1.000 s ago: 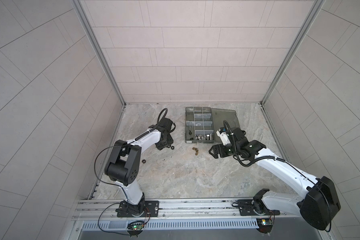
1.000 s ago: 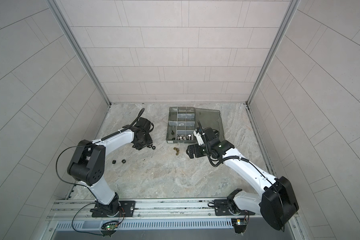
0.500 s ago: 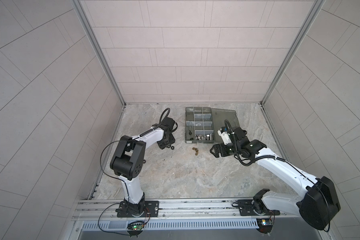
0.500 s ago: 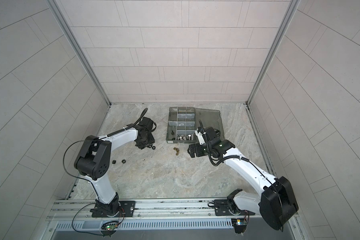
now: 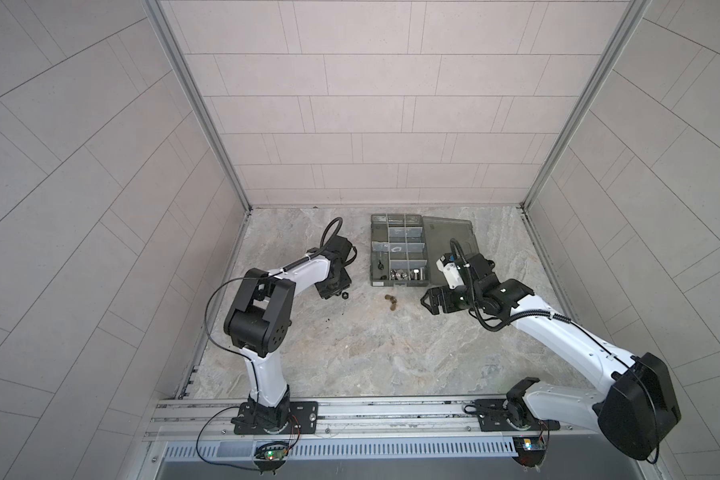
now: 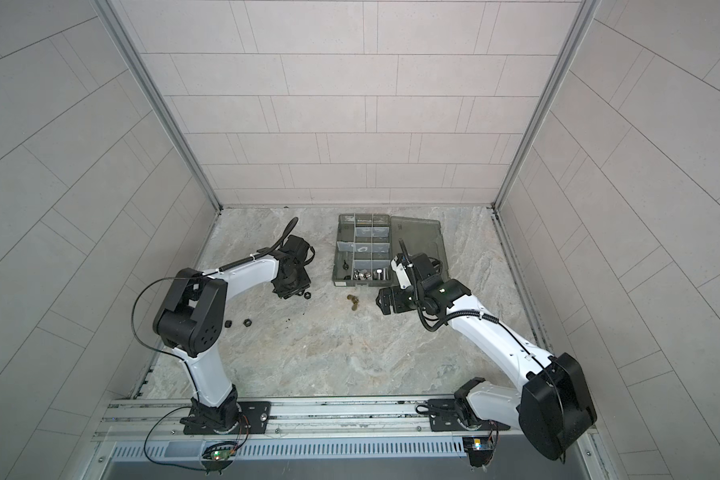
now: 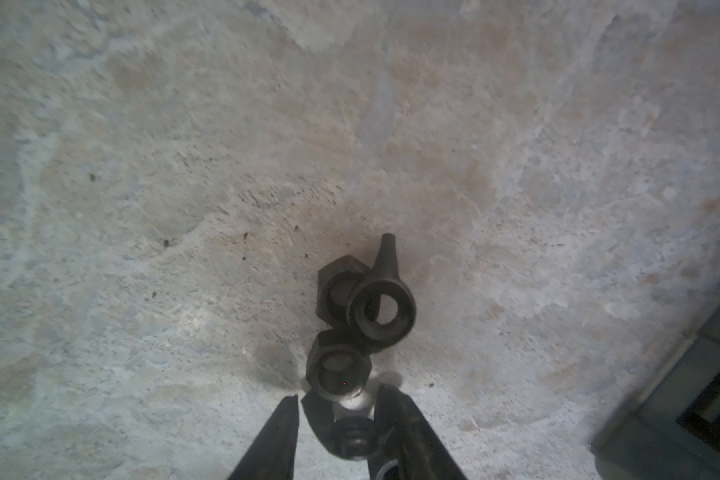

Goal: Sort the screws and nuts into containers
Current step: 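Lower the left gripper onto a black wing nut in the cluster and grasp it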

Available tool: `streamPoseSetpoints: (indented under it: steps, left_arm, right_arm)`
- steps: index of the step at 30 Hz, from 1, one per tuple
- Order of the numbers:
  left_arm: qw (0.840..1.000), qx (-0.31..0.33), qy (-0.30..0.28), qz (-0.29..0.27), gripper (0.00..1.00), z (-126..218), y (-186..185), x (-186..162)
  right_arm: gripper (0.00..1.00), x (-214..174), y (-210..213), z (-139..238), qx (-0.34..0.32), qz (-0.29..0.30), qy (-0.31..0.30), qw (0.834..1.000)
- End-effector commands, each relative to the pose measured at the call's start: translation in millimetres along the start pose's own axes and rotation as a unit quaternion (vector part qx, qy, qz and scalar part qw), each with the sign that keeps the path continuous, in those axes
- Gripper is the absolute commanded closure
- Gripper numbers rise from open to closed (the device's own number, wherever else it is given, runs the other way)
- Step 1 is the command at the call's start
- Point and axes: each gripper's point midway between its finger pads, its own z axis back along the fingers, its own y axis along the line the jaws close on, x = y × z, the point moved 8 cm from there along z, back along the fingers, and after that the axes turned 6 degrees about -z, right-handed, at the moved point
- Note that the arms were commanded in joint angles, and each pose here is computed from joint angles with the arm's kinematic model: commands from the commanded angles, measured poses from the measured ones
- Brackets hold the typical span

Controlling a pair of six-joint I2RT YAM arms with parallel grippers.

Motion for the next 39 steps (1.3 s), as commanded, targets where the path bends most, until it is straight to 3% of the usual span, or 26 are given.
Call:
streamPoseSetpoints:
  steps: [1,13,25,39]
  left_arm:
    - [1.000,0.021,0.004,-0.005,0.57,-5.0,4.3,-3.9]
    - [1.000,0.020,0.015,-0.008,0.61,-12.5,6.7,-9.6]
    - [0.999,0.016,0.028,-0.017,0.72,-20.1,6.4,-16.2]
    - [0.999,-0.010,0.027,-0.032,0.74,-4.2,7.0,-29.8]
  right_arm:
    - [0.01,-3.7,-3.4,0.6,-0.004,0.003,0.002,1.000]
    - [0.01,-2.7,28.8,9.4,0.085,0.012,-0.010,0.996]
    - [0.01,-4.2,39.3,12.8,0.069,0.027,-0.011,0.997]
    - [0.01,-6.3,42.7,14.6,0.052,0.027,-0.015,0.998]
